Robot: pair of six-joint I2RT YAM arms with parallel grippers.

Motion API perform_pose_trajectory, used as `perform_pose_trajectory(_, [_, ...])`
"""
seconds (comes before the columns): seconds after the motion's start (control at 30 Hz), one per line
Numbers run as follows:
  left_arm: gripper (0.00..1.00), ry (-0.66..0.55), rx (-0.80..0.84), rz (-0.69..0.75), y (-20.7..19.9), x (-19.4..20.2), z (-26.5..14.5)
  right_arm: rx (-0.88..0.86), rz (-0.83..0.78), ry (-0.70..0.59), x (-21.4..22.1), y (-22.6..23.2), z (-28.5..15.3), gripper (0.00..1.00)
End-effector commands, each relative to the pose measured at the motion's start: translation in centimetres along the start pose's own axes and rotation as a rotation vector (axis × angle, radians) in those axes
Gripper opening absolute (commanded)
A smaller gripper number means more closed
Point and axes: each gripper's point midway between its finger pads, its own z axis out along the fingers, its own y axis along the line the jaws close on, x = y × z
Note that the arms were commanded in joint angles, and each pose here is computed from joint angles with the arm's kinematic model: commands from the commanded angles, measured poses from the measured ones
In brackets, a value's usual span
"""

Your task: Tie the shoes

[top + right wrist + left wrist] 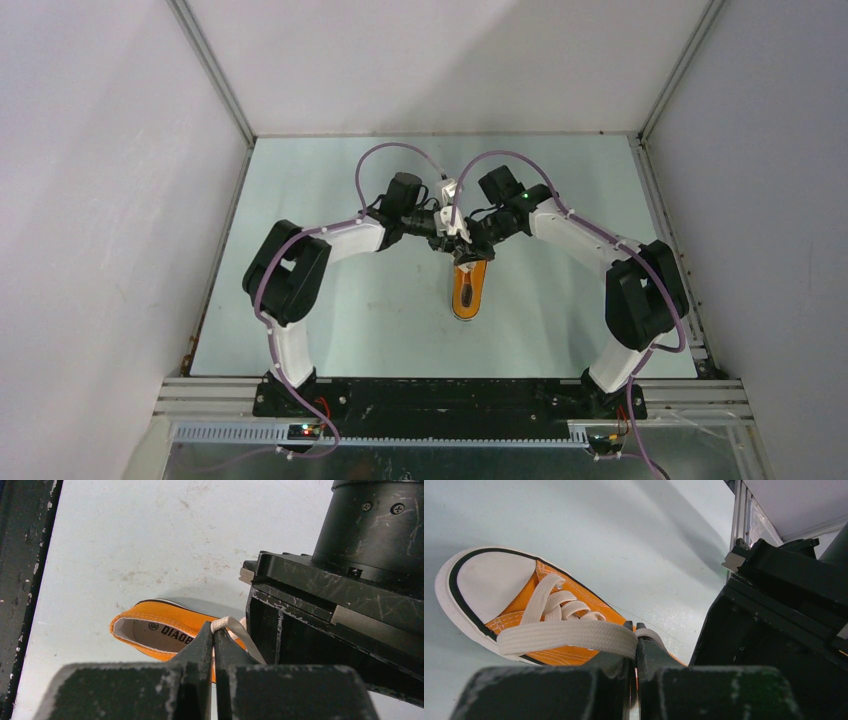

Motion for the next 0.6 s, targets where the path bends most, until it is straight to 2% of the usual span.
perform_pose_trajectory(0.0, [0.07, -0.025, 0.036, 0.054, -0.8, -1.4, 0.0, 0.030, -0.044, -0.052, -2.2, -0.8, -0.6, 0.00])
perform_pose_trajectory(0.27, [0.07, -0.020, 0.050, 0.052, -1.1, -1.4, 0.0, 0.047, -0.107, -0.035, -2.2, -1.3, -0.7, 0.00])
perform_pose_trajectory(0.57, [0.07, -0.024, 0.060, 0.054, -1.3, -1.7, 0.1, 0.034, -0.241, 0.077, 0.1, -1.2, -0.7, 0.00])
